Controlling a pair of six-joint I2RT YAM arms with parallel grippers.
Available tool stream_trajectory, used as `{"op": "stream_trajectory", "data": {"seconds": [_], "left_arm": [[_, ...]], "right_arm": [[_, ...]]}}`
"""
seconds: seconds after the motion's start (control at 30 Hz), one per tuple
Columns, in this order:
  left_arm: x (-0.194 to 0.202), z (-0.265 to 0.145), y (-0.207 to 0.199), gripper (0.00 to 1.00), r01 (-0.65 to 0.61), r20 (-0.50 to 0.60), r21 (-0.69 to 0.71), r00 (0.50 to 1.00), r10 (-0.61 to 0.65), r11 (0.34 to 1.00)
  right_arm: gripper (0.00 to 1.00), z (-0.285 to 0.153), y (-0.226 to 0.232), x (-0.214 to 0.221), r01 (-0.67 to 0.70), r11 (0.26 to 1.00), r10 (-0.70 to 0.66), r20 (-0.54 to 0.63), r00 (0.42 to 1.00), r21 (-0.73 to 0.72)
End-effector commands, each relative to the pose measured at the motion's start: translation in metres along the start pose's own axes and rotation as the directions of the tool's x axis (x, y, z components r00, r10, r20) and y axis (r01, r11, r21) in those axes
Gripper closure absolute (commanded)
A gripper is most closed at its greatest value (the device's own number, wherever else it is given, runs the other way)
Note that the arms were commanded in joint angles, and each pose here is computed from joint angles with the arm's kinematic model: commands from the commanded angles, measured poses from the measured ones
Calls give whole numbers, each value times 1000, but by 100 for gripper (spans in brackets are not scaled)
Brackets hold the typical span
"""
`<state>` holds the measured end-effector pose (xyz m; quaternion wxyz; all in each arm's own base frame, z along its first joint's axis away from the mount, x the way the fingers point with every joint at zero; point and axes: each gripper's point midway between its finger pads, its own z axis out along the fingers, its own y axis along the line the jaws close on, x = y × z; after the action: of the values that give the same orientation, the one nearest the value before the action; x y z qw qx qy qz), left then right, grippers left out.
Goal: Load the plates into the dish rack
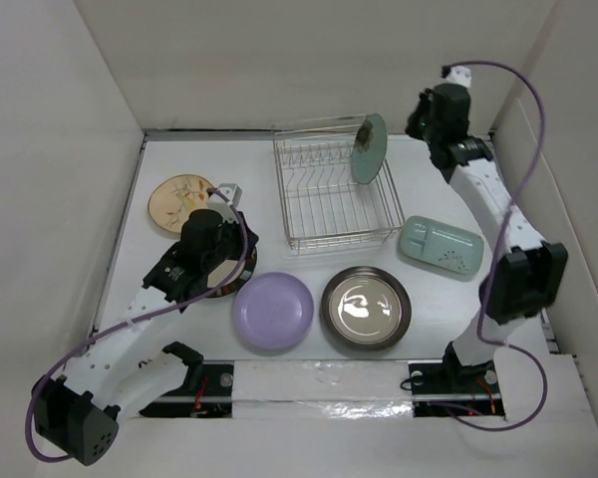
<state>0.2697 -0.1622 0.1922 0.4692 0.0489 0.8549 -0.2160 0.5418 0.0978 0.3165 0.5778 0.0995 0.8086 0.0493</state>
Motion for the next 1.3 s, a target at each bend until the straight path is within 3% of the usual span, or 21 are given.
{"op": "stream_trajectory", "data": {"seconds": [0.0,0.03,0.07,0.1,0.13,0.2,0.23,0.27,0.37,0.43,0.5,0.57,0.77,0.9,1.1,1.2,1.27], "left_arm": [[-38,-20,-20,100,-7,122,77,992,-3,997],[-43,-27,-24,100,-10,148,94,989,-4,996],[-45,-30,-25,100,-11,158,101,987,-5,995],[-48,-34,-26,100,-13,172,108,985,-6,994],[-51,-39,-29,100,-16,188,121,982,-7,993],[-52,-43,-30,100,-19,198,129,980,-6,991],[-53,-47,-34,100,-25,204,140,979,-4,990],[-54,-48,-34,100,-26,211,141,978,-5,990],[-55,-53,-36,100,-35,225,138,974,3,990],[-56,-58,-38,100,-39,239,146,971,3,988],[-58,-61,-37,99,-39,248,140,969,3,989],[-59,-64,-35,99,-39,260,134,966,3,990],[-57,-66,-40,99,-47,260,150,966,6,987],[-54,-66,-42,98,-48,252,155,968,8,987],[-53,-64,-40,98,-50,247,149,969,12,988],[-52,-61,-40,98,-49,239,144,971,14,988],[-51,-58,-40,98,-47,232,142,973,13,989]], "right_arm": [[88,-33,-46,4,-198,980,199,84,976,-28],[100,-62,-65,-18,-305,949,315,164,935,-86],[100,-70,-76,2,-352,931,363,141,921,-99],[100,-69,-97,77,-396,917,398,34,917,-49],[100,-92,-93,75,-441,888,451,62,890,-127],[100,-106,-105,127,-470,879,470,-13,882,-77],[100,-114,-116,177,-484,875,481,-94,871,-3],[100,-125,-119,184,-490,872,489,-89,868,9],[92,-145,-133,238,-506,853,522,-175,835,130],[80,-153,-147,249,-510,836,541,-149,828,203],[55,-156,-169,269,-502,806,562,-137,816,314],[52,-160,-185,287,-520,770,605,-165,779,370],[44,-159,-228,306,-594,659,690,-55,722,461],[43,-152,-237,317,-617,619,729,-64,681,485],[45,-118,-245,296,-650,650,722,-51,690,393],[49,-96,-251,269,-641,694,689,-42,724,328],[56,-89,-253,277,-626,676,705,-94,703,388]]}}
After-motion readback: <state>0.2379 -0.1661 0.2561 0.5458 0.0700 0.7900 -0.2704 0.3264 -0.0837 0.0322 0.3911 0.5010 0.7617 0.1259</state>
